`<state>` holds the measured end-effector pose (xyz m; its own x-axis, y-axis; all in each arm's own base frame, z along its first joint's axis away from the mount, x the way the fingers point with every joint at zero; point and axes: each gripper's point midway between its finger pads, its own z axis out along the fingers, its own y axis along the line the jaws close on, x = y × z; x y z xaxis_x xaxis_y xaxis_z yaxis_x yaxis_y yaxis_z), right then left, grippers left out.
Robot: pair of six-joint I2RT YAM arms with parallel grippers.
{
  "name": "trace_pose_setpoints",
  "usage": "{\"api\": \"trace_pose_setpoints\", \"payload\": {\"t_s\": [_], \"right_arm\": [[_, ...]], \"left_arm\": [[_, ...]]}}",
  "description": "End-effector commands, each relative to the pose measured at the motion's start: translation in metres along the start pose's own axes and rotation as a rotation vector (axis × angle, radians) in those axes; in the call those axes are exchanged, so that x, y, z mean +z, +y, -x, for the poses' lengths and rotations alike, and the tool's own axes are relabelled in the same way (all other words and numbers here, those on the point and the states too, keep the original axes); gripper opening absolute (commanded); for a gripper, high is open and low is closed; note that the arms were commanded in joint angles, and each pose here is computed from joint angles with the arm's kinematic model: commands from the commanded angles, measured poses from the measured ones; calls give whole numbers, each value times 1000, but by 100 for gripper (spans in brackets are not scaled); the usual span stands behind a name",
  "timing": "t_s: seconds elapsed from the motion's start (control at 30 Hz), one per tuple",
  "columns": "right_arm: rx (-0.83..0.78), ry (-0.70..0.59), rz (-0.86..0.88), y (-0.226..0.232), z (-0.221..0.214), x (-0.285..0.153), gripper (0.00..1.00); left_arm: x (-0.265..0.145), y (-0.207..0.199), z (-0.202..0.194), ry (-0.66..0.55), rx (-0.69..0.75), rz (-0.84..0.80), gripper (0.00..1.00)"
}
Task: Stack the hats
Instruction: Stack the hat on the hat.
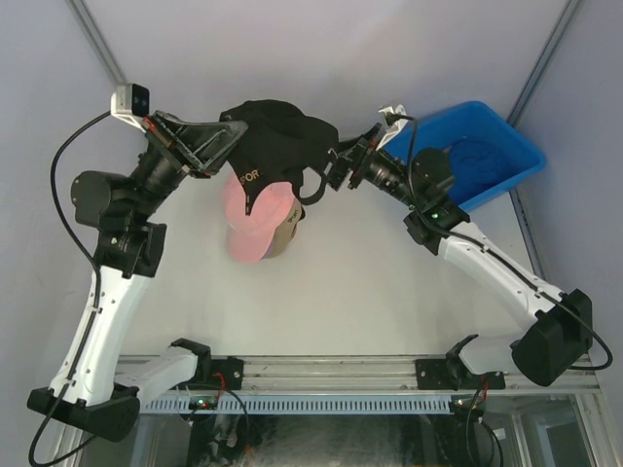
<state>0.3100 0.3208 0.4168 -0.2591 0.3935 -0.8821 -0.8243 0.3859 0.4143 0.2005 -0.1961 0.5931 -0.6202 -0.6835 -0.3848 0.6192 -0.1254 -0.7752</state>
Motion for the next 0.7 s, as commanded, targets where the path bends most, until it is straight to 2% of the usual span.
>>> {"api": "trace_pose_setpoints", "payload": {"t_s": [0.0, 0.23, 0.27, 0.4, 0.57, 0.67], "right_arm": [[-106, -118, 81, 30, 40, -9, 62], [-130, -134, 193, 57, 44, -11, 62], [-131, -142, 265, 69, 44, -11, 59], [-113, -149, 336, 79, 45, -10, 52], [-94, -122, 402, 87, 42, -8, 27], [-87, -100, 414, 87, 38, -10, 7]], "left_arm": [[2, -39, -7, 24, 21, -116, 0], [8, -44, -12, 47, -10, -164, 0], [12, -47, -15, 60, -29, -190, 0], [15, -50, -16, 64, -49, -220, 0], [19, -49, -19, 69, -65, -230, 0], [20, -48, -18, 61, -72, -235, 0]]}}
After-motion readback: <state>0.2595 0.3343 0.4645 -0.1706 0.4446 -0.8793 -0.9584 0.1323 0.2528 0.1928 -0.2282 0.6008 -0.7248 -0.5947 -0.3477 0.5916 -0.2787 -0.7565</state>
